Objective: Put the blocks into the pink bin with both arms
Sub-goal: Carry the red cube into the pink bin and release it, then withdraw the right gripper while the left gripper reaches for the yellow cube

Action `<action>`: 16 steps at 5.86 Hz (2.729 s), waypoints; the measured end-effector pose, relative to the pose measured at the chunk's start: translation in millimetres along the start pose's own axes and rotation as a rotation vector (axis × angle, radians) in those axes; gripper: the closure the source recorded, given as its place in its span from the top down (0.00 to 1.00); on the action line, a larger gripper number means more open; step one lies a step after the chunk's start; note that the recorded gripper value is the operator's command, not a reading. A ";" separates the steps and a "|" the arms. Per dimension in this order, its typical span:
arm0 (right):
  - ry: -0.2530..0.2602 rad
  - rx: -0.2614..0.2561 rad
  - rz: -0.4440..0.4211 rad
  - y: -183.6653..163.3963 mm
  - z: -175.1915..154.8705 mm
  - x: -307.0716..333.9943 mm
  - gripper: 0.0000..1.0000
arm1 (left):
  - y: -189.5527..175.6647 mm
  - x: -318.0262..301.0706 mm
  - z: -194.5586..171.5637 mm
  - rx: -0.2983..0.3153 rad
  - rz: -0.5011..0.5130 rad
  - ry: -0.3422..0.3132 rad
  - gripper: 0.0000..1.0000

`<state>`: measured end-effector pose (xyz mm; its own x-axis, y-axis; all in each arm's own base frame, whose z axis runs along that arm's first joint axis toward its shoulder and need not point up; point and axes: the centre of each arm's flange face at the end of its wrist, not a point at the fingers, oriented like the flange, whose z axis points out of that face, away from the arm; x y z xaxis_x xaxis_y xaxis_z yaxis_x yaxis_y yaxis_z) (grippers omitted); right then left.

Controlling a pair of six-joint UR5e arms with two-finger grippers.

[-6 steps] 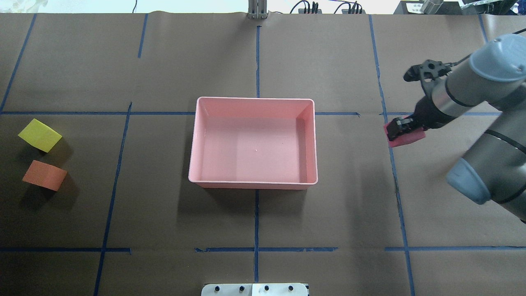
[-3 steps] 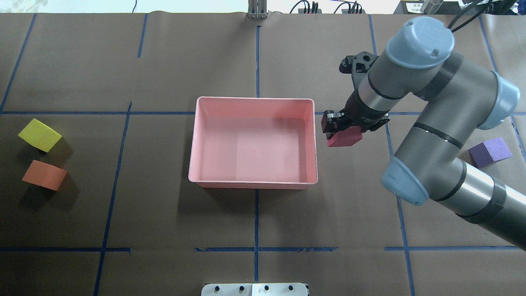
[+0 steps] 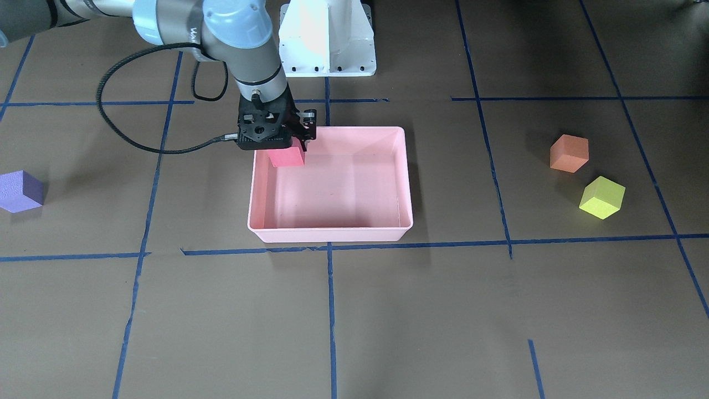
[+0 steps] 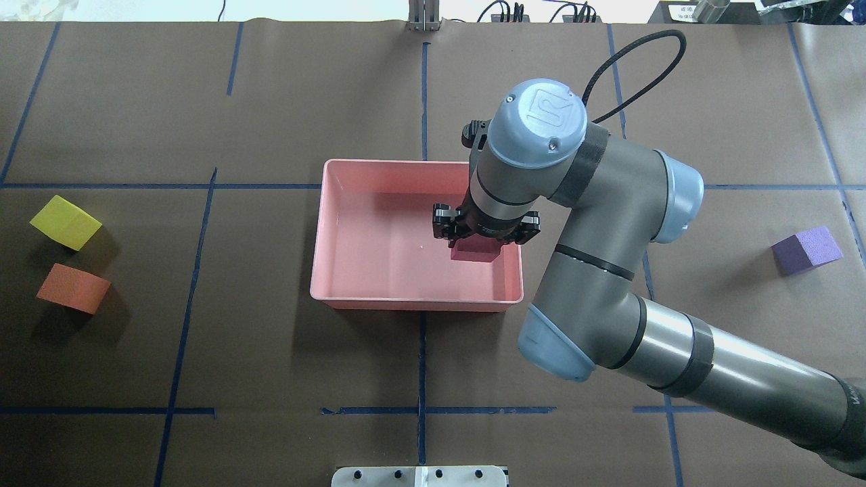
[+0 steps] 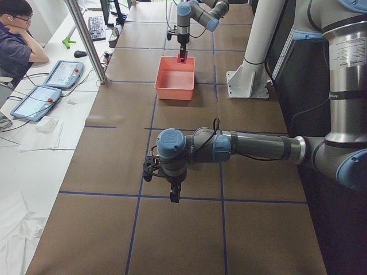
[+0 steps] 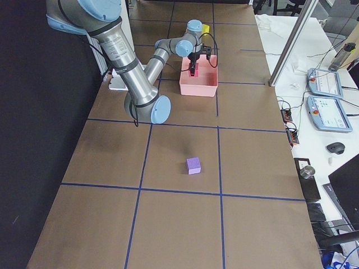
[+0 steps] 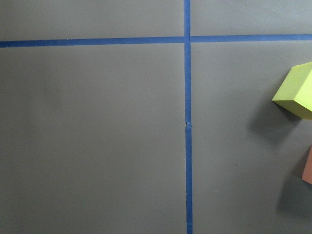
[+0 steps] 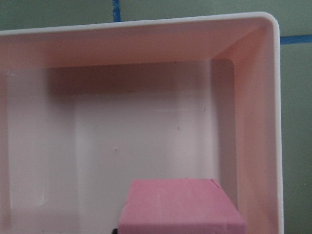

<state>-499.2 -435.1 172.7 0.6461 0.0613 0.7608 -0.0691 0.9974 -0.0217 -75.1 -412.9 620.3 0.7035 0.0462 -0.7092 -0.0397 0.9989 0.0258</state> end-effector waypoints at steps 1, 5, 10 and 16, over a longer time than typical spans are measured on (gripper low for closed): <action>0.001 0.006 0.002 -0.7 0.0 -2.1 1.00 | -2.0 11.6 -7.1 0.019 0.028 0.000 1.00; 0.005 0.007 -0.048 -71.4 -33.4 71.7 1.00 | -59.4 65.6 1.6 0.133 0.280 0.001 1.00; 0.054 -0.012 -0.378 -139.1 -94.5 346.8 1.00 | -126.2 129.8 121.7 0.118 0.523 0.062 1.00; 0.069 -0.035 -0.449 -131.4 -106.4 443.8 1.00 | -104.2 190.8 205.2 0.063 0.471 0.110 0.79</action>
<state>-122.6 -534.8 444.1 0.6552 -0.3767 0.6548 0.2546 0.9262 0.2781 208.9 -506.1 626.8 0.5401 0.4953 -0.6804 -0.2903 0.8685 0.4018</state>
